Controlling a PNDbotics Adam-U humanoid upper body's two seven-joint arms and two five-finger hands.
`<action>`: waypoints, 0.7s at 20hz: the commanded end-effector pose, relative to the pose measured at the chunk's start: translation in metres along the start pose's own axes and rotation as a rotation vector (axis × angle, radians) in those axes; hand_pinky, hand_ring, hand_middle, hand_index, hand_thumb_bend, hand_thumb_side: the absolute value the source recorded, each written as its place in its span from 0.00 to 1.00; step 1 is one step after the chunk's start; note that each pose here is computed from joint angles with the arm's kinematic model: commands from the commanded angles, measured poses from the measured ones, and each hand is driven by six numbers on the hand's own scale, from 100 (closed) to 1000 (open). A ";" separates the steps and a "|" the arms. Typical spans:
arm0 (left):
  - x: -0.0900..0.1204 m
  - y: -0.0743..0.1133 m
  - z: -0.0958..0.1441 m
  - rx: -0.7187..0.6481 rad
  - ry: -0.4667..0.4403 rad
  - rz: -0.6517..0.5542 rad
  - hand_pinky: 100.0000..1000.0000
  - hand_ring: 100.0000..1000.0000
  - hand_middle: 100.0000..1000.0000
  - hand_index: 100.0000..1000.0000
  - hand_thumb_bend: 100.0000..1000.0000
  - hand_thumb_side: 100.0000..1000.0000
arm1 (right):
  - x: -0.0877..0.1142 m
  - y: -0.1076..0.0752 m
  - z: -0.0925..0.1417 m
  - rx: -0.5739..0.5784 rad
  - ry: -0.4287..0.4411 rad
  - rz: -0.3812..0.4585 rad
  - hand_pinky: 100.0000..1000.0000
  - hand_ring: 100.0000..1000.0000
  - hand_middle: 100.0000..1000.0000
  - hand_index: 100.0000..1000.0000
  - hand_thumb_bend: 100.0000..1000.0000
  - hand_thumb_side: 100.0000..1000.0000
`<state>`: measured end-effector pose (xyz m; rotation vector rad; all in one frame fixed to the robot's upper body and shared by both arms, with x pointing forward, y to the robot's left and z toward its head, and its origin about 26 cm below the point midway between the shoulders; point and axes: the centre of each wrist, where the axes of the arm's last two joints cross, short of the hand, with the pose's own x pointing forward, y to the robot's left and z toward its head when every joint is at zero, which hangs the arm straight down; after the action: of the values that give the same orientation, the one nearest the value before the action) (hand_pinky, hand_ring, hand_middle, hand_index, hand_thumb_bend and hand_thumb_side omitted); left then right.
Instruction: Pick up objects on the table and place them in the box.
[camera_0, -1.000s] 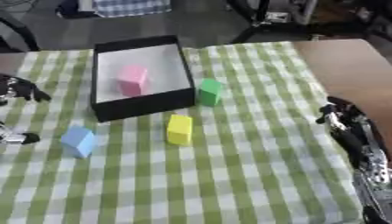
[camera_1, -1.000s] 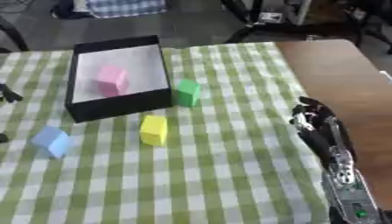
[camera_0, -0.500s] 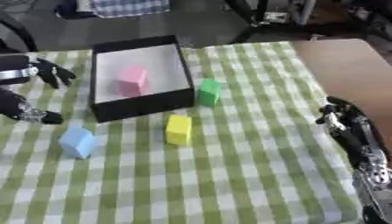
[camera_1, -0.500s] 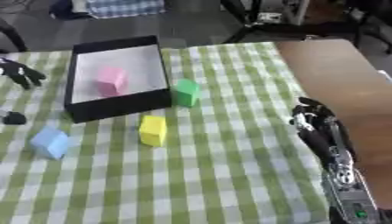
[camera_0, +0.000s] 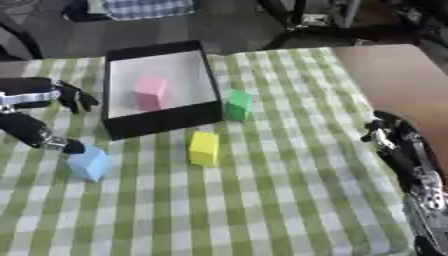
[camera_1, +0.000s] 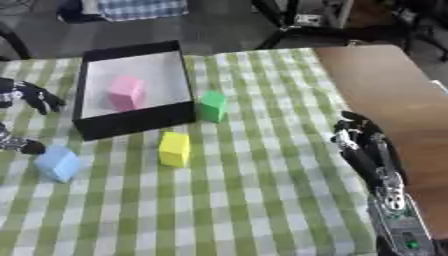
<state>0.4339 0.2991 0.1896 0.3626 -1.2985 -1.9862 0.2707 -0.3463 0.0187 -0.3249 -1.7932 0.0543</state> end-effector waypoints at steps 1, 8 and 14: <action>-0.002 0.010 0.008 -0.185 -0.117 -0.165 0.77 0.69 0.71 0.91 0.57 0.66 | 0.006 -0.008 -0.006 0.007 -0.026 0.027 0.78 0.51 0.56 0.79 0.00 0.40; -0.001 -0.001 -0.001 -0.236 -0.150 -0.212 0.78 0.70 0.72 0.92 0.56 0.69 | 0.006 -0.007 -0.006 0.010 -0.025 0.027 0.78 0.51 0.56 0.79 0.00 0.40; 0.002 -0.007 -0.007 -0.275 -0.158 -0.268 0.78 0.71 0.72 0.92 0.59 0.69 | 0.006 -0.007 -0.006 0.010 -0.025 0.027 0.78 0.51 0.56 0.79 0.00 0.40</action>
<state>0.4326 0.2920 0.1707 0.3890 -1.2706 -2.0673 0.2707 -0.3465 0.0174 -0.3227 -1.7883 0.0561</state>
